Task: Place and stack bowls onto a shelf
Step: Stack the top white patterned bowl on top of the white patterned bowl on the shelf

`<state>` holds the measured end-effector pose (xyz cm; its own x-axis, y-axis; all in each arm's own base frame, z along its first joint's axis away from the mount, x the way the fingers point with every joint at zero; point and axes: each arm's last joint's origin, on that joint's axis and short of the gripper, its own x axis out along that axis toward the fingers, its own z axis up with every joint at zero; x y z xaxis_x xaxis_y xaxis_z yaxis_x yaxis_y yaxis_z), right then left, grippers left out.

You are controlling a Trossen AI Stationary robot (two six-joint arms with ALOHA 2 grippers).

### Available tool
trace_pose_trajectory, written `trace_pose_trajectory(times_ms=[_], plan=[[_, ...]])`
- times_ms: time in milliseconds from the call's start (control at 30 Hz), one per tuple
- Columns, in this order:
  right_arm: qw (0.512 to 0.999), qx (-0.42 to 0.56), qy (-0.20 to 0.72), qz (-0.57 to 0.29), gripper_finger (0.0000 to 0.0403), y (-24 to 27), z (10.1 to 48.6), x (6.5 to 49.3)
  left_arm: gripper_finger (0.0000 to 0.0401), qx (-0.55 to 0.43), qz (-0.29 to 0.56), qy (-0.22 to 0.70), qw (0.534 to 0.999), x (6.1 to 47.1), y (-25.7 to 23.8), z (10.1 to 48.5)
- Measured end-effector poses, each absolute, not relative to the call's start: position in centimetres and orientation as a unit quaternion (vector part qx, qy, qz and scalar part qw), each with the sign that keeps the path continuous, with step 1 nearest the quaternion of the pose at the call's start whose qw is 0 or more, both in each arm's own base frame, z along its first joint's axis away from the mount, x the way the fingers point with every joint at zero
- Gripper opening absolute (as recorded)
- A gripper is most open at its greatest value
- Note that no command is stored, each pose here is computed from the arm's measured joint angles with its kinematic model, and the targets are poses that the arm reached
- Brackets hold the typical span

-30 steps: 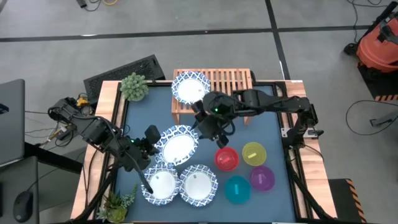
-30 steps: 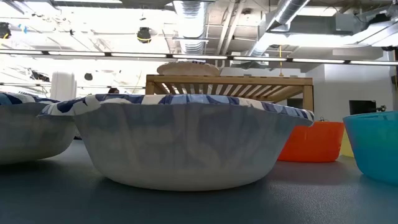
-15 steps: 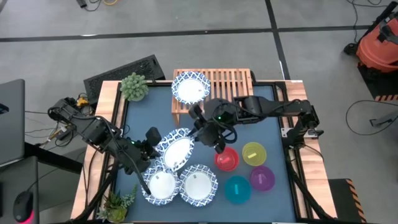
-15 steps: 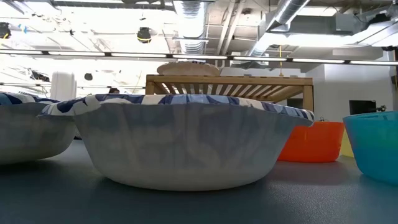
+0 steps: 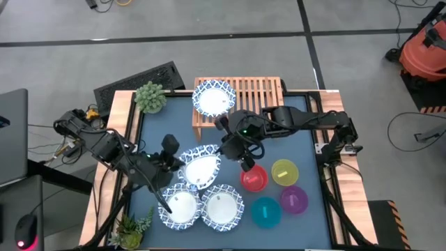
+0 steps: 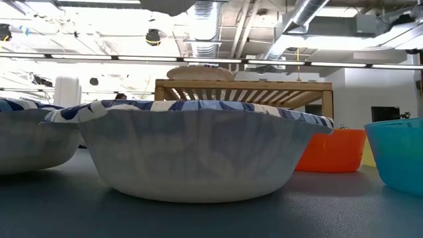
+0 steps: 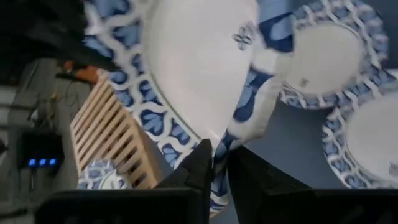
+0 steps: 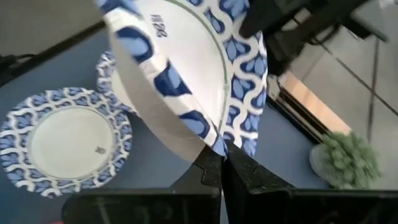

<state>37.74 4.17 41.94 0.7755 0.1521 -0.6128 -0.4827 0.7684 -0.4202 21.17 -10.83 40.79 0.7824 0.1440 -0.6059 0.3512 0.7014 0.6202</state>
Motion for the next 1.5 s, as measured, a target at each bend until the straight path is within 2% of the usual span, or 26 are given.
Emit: trace_pose_trajectory(times_ms=[233,367,500,600,733,933,1100,1267,1500], plan=[[0.907,-0.283,0.283,0.132,0.0019,2.8,43.6,36.0,0.0114,0.318,-0.035,0.295,0.900,20.6,-10.7,43.1],[0.912,-0.285,0.283,0.078,0.0019,1.5,44.9,34.7,0.0160,0.287,-0.035,0.279,0.916,20.2,-11.0,44.0],[0.913,-0.291,0.286,0.011,0.0019,-0.3,46.1,33.3,0.0189,0.275,-0.026,0.266,0.924,19.7,-11.1,44.9],[0.905,-0.297,0.298,-0.058,0.0019,-2.0,46.6,32.7,0.0195,0.257,0.011,0.254,0.933,19.4,-11.0,45.6],[0.871,-0.308,0.342,-0.171,0.0019,-4.3,46.4,32.3,0.0196,0.205,0.090,0.232,0.947,19.2,-10.5,46.4],[0.823,-0.296,0.384,-0.296,0.0019,-7.2,43.6,32.9,0.0197,0.140,0.203,0.202,0.948,18.9,-9.9,46.5],[0.796,-0.334,0.388,-0.324,0.0019,-7.8,39.9,34.7,0.0197,0.123,0.245,0.200,0.941,18.6,-9.5,46.2],[0.743,-0.418,0.398,-0.340,0.0019,-6.8,36.4,36.2,0.0197,0.092,0.256,0.199,0.942,18.4,-9.4,46.0],[0.726,-0.456,0.397,-0.328,0.0019,-4.3,33.4,36.7,0.0197,0.077,0.261,0.200,0.941,18.3,-9.4,45.9]])
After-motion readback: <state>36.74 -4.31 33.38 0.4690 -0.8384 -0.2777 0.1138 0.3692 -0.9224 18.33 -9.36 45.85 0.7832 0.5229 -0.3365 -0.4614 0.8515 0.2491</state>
